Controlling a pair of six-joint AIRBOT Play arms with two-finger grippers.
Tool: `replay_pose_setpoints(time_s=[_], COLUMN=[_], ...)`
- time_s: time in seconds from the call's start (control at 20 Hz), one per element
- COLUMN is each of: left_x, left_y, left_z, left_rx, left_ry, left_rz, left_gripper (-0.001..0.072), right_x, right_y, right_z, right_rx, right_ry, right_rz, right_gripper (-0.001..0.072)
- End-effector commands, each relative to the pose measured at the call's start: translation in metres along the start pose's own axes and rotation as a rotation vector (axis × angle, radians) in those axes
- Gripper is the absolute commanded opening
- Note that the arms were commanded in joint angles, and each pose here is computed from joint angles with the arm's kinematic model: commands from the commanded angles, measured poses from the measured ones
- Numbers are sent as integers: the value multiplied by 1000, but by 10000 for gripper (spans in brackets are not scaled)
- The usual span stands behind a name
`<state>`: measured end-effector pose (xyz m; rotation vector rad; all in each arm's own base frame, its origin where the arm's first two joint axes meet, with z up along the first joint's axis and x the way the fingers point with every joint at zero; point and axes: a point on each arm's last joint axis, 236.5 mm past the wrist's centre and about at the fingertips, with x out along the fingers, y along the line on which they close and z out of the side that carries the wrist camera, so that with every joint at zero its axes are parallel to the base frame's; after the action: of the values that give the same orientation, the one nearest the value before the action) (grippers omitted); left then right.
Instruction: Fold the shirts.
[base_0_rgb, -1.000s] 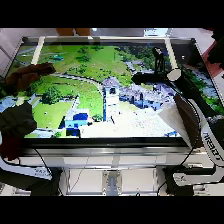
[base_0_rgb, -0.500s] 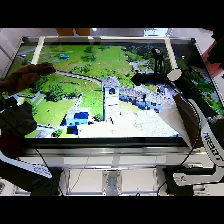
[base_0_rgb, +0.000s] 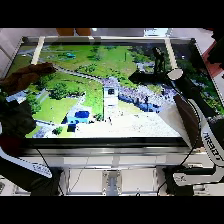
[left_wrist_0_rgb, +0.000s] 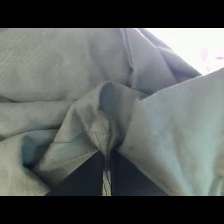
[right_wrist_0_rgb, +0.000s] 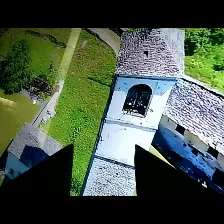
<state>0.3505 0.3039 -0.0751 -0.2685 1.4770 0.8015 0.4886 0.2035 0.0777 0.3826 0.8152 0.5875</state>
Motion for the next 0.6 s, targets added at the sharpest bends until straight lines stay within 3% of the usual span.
replay_pose_setpoints(time_s=[0.0, 0.05, 0.15, 0.3, 0.55], left_x=[-21, -45, -122, -276, -486], left_y=[-25, -44, -89, -169, -278], left_z=[6, 18, 52, 56, -72], left_rx=[27, 32, 60, 264, 646], left_ry=[-12, -64, -240, -512, -715], left_rz=[-105, -185, -386, -709, -1276], left_gripper=[12, 12, 13, 12, 11], right_x=[-1, -2, -10, -38, -121], right_y=[5, 4, 0, -4, -13], right_z=[6, 7, 13, 25, 54], right_rx=[39, 39, 44, 52, 40], right_ry=[-23, -26, -39, -66, -162], right_rz=[25, 23, 19, 20, -8], right_gripper=[307, 230, 236, 236, 236])
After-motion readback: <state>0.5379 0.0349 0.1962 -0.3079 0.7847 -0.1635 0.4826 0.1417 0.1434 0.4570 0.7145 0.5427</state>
